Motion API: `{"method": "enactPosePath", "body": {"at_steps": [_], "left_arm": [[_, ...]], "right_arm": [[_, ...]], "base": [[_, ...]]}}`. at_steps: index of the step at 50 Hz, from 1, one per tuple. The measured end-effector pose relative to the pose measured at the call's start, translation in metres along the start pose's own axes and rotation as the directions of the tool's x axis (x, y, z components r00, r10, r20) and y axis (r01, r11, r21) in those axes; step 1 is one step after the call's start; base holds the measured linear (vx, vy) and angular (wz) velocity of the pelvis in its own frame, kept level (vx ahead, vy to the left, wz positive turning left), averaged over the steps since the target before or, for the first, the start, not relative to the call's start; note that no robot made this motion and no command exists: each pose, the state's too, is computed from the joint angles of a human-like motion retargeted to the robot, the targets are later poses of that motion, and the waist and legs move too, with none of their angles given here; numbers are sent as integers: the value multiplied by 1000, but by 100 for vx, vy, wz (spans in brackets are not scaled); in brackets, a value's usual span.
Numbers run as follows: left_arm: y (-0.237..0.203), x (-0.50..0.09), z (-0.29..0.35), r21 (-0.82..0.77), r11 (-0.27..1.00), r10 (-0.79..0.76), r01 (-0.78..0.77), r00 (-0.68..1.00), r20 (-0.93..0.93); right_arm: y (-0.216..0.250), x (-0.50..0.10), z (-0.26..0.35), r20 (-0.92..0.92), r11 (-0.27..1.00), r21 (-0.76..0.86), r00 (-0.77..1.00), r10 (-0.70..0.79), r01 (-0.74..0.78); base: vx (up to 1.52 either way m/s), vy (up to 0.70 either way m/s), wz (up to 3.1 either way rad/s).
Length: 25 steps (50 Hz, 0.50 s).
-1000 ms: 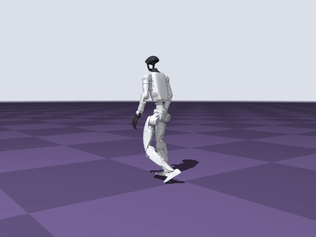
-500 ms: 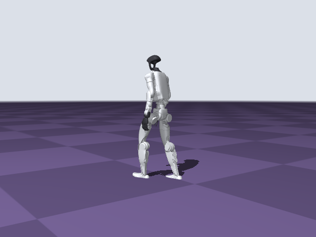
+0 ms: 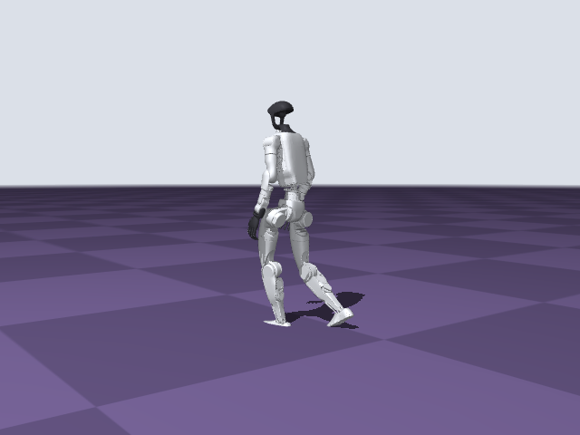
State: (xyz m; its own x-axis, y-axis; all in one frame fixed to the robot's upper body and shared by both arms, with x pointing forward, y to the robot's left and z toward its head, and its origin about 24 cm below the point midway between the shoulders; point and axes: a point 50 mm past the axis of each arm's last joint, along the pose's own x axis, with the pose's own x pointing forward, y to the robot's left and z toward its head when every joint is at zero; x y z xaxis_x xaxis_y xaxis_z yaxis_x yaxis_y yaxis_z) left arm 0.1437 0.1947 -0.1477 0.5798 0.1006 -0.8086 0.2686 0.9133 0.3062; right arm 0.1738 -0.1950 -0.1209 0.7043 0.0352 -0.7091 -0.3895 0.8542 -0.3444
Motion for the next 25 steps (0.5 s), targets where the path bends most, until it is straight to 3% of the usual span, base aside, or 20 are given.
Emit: {"method": "enactPosePath", "body": {"at_steps": [15,25], "left_arm": [[59,11,112,168,958,162,-231,925,345],[73,5,165,206,934,161,-292,859,486]], "right_arm": [[-16,-7,46,241,992,-58,966,-99,116],[-14,-8,56,279,985,-119,956,-89,127]], "base": [[27,4,36],[17,-1,30]]}}
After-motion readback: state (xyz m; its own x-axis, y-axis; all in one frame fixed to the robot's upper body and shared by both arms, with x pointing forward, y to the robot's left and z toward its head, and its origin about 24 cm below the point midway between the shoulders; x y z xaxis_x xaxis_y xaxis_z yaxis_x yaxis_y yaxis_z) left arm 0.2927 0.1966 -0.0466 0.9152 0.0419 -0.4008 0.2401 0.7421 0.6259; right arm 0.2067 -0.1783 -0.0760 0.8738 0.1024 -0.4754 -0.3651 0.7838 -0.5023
